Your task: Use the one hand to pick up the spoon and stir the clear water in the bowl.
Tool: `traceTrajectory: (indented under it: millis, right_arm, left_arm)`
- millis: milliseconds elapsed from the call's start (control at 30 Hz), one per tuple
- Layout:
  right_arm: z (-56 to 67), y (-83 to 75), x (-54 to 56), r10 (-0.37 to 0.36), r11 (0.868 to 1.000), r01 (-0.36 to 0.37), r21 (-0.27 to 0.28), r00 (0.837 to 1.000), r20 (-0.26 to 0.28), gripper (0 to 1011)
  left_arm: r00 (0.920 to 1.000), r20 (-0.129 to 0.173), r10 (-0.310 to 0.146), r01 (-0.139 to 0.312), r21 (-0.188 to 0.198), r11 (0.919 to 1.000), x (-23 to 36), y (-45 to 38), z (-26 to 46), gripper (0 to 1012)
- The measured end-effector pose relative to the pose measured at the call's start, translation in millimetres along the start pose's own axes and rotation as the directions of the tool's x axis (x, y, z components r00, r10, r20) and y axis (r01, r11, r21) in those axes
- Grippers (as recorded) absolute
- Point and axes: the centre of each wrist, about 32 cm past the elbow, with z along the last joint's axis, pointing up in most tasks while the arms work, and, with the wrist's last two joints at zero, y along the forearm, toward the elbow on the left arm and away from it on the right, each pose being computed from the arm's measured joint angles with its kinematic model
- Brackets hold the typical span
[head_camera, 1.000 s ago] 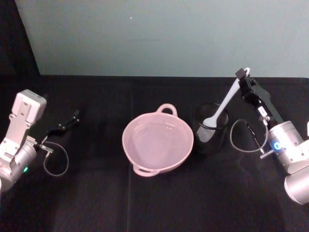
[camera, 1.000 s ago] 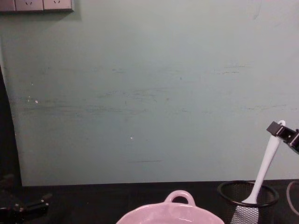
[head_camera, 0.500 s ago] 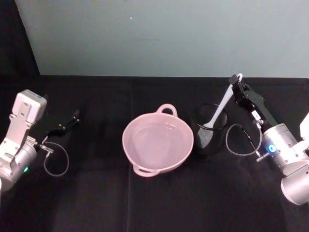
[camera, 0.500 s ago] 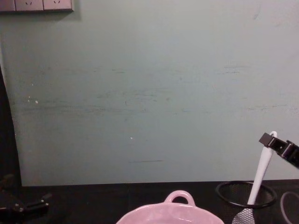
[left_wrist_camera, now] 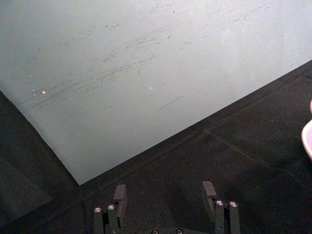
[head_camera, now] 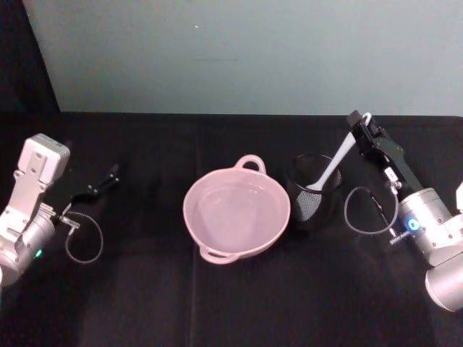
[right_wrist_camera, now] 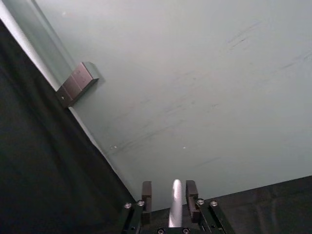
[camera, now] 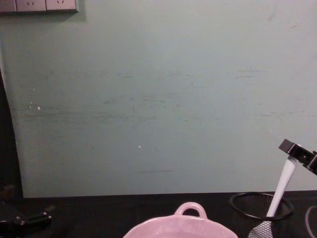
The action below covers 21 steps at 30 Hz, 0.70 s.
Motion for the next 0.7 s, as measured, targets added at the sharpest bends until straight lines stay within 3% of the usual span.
traceTrajectory:
  millis: [400,600,700]
  right_arm:
    - [4.9,-11.3,-3.6,-0.031,0.999,0.031,0.008,1.0,-0.004,785]
    - [10.0,-31.7,-21.0,-0.033,0.999,0.033,0.02,0.999,-0.021,970]
    - [13.9,-44.7,-30.7,-0.045,0.999,0.045,-0.003,0.999,-0.022,1003]
  left_arm:
    - [1.0,0.0,0.0,0.0,0.0,1.0,0.0,0.0,0.0,1011]
    - [1.0,0.0,0.0,0.0,0.0,1.0,0.0,0.0,0.0,1011]
    - [1.0,0.0,0.0,0.0,0.0,1.0,0.0,0.0,0.0,1011]
